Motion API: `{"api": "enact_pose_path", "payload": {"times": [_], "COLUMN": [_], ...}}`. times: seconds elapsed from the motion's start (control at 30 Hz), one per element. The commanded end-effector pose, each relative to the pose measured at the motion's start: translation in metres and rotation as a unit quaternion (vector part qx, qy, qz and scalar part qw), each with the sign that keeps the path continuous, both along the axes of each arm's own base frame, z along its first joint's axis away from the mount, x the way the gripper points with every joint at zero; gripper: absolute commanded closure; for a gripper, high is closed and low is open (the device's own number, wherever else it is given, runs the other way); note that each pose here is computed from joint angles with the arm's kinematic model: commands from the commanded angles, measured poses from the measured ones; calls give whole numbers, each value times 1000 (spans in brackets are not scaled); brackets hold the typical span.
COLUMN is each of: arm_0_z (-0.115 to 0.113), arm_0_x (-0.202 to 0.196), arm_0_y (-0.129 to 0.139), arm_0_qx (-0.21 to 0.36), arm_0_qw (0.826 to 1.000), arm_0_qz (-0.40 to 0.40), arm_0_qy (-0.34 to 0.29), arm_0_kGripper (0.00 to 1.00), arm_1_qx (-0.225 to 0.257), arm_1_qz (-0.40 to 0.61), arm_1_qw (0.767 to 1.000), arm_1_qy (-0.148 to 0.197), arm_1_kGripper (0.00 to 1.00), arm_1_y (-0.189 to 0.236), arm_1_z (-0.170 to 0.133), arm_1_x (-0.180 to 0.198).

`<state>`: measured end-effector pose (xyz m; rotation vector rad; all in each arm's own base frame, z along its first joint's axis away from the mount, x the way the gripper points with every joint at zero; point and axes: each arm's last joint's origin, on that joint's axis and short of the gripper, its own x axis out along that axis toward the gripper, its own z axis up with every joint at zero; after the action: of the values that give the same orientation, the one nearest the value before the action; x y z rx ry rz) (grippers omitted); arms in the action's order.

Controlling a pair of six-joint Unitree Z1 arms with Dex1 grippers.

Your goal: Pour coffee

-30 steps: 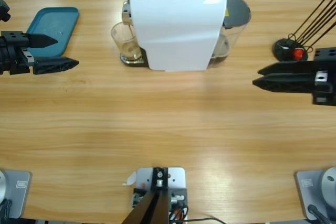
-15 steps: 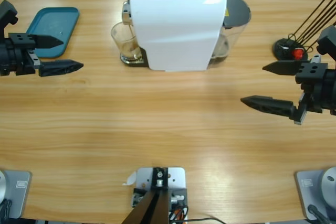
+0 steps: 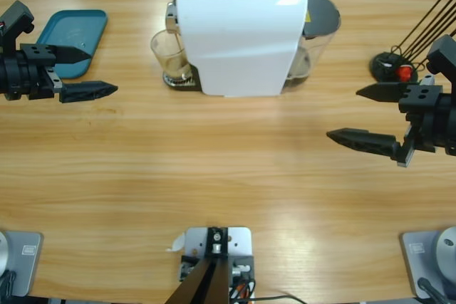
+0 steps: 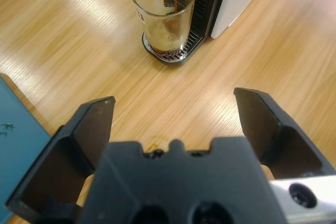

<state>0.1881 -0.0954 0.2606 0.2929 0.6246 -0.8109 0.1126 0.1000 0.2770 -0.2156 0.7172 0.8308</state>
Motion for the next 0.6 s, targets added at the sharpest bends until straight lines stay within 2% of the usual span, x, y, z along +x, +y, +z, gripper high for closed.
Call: {"api": "enact_pose_path", "payload": {"times": [0.03,0.27,0.5,0.6], "arm_0_z": [-4,10,40,43], "arm_0_x": [-3,-13,-13,-12], "arm_0_y": [-2,2,2,0], "arm_0_qx": [0,-12,-20,-22], "arm_0_qw": [1000,1000,999,998], "arm_0_qz": [-12,-16,-17,-24], "arm_0_qy": [3,-24,-47,-46], "arm_0_kGripper": [9,9,13,13], "arm_1_qx": [-27,-31,-32,-33], "arm_1_qz": [1,2,1,1], "arm_1_qw": [999,999,999,999], "arm_1_qy": [18,22,24,25], "arm_1_kGripper": [0,0,0,0], "arm_1_y": [-1,1,2,2], "arm_1_z": [-16,-18,-18,-18], "arm_1_x": [-2,0,1,1]}}
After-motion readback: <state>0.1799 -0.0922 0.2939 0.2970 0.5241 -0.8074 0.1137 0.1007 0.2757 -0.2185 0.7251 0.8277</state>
